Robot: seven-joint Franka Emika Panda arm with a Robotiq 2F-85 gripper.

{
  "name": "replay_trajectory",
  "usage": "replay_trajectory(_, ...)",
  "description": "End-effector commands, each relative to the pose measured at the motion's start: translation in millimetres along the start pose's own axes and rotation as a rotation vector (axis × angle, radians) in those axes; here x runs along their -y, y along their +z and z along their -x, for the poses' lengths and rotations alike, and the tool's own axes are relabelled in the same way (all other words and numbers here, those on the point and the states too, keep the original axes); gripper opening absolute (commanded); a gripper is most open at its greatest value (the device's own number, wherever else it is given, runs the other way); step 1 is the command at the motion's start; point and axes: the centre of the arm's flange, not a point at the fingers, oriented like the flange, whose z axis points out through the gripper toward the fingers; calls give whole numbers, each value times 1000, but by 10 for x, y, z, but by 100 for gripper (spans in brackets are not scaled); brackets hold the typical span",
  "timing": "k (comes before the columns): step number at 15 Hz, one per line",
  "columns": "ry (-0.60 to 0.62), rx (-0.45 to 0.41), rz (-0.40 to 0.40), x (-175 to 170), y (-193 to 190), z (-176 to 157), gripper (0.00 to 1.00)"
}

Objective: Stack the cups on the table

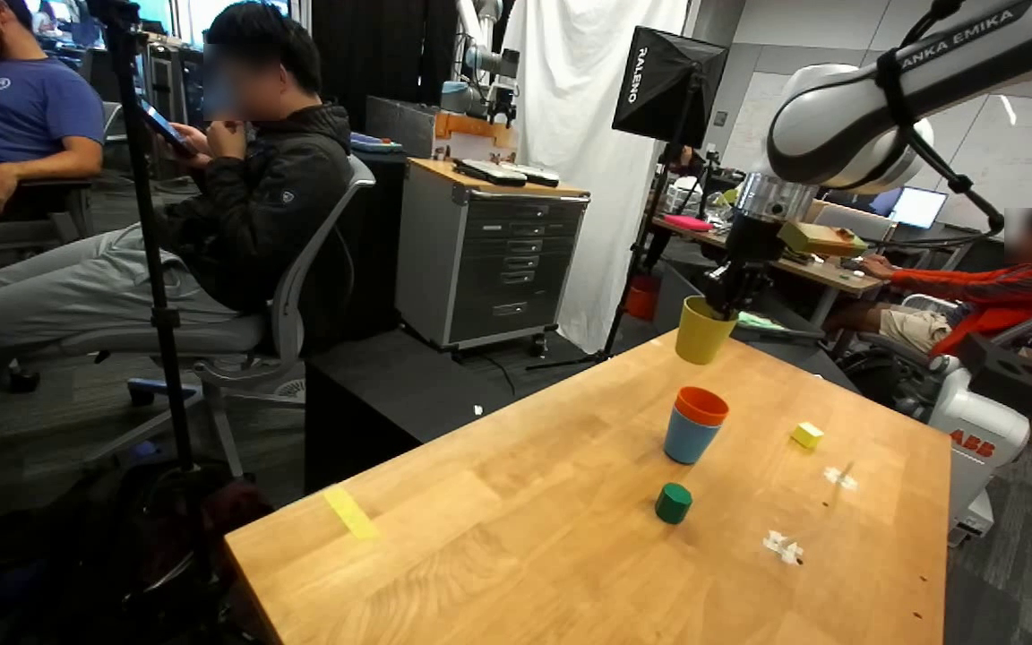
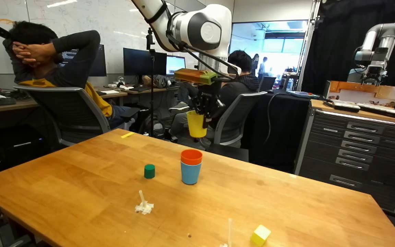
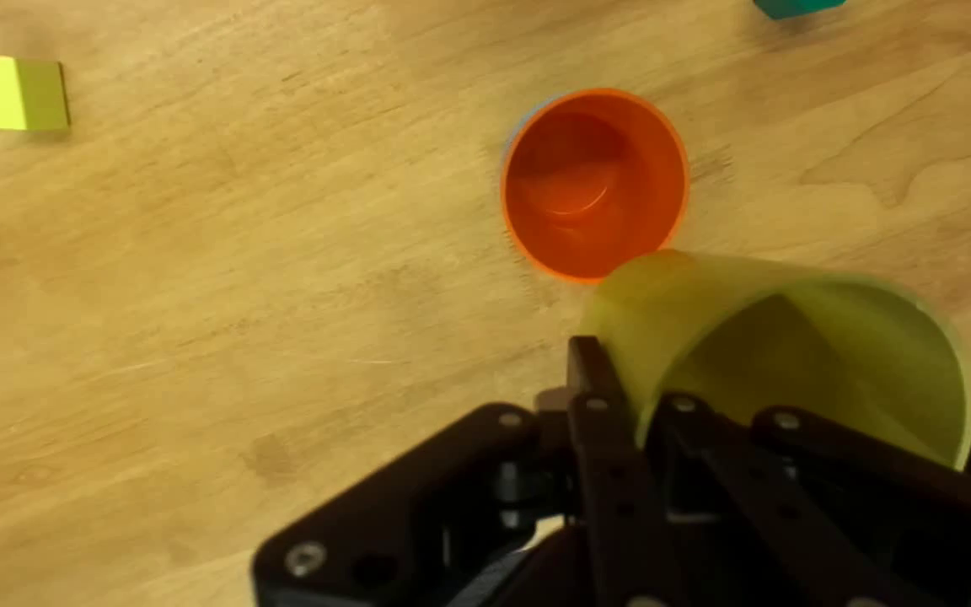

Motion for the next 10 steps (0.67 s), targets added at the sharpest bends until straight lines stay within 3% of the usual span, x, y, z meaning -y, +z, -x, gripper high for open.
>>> replay_trajectory(1, 0, 42, -28, -10, -93, 219, 1)
replay_trajectory(6, 25, 109, -27, -124, 44, 225, 1)
replay_trajectory(10, 23, 100, -37, -223, 115, 183, 1)
